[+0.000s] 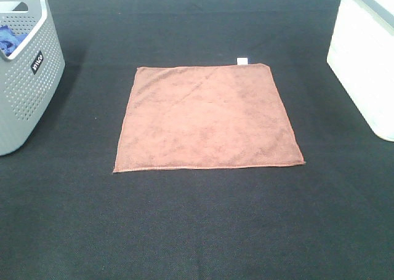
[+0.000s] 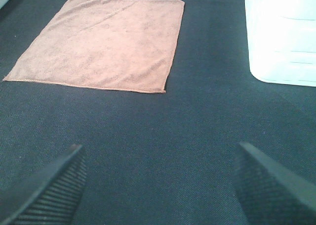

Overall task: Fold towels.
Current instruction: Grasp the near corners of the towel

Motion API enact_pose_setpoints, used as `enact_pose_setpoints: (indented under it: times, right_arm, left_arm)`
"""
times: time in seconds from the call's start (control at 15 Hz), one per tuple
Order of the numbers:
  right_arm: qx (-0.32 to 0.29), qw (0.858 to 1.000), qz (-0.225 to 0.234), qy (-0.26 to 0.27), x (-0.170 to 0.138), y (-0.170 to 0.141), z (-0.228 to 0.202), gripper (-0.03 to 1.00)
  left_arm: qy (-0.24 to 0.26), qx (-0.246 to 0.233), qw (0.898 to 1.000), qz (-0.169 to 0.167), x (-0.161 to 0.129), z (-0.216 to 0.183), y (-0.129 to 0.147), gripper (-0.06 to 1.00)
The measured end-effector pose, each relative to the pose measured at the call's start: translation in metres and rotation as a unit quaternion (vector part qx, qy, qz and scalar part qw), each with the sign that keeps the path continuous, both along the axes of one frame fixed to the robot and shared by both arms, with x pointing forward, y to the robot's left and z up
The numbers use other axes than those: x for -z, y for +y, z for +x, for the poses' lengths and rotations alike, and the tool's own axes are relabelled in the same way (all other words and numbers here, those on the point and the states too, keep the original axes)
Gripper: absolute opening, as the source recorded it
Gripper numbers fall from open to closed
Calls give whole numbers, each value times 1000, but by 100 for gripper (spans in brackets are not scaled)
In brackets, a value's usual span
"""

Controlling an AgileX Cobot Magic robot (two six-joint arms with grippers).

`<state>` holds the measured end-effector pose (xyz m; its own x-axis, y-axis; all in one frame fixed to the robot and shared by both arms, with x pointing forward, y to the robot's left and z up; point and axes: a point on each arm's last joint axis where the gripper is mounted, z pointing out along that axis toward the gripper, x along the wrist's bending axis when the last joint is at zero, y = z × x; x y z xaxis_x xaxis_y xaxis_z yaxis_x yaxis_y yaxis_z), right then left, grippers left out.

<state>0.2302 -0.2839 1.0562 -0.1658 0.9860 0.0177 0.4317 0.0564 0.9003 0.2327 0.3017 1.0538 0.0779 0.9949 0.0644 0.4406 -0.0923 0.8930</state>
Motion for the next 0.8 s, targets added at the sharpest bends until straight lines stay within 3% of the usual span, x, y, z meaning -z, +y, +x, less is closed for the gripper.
enact_pose_setpoints:
  times: [0.8]
  right_arm:
    - [0, 1000, 0, 0, 0, 0, 0, 76]
  left_arm:
    - [0, 0, 1000, 0, 0, 0, 0, 65]
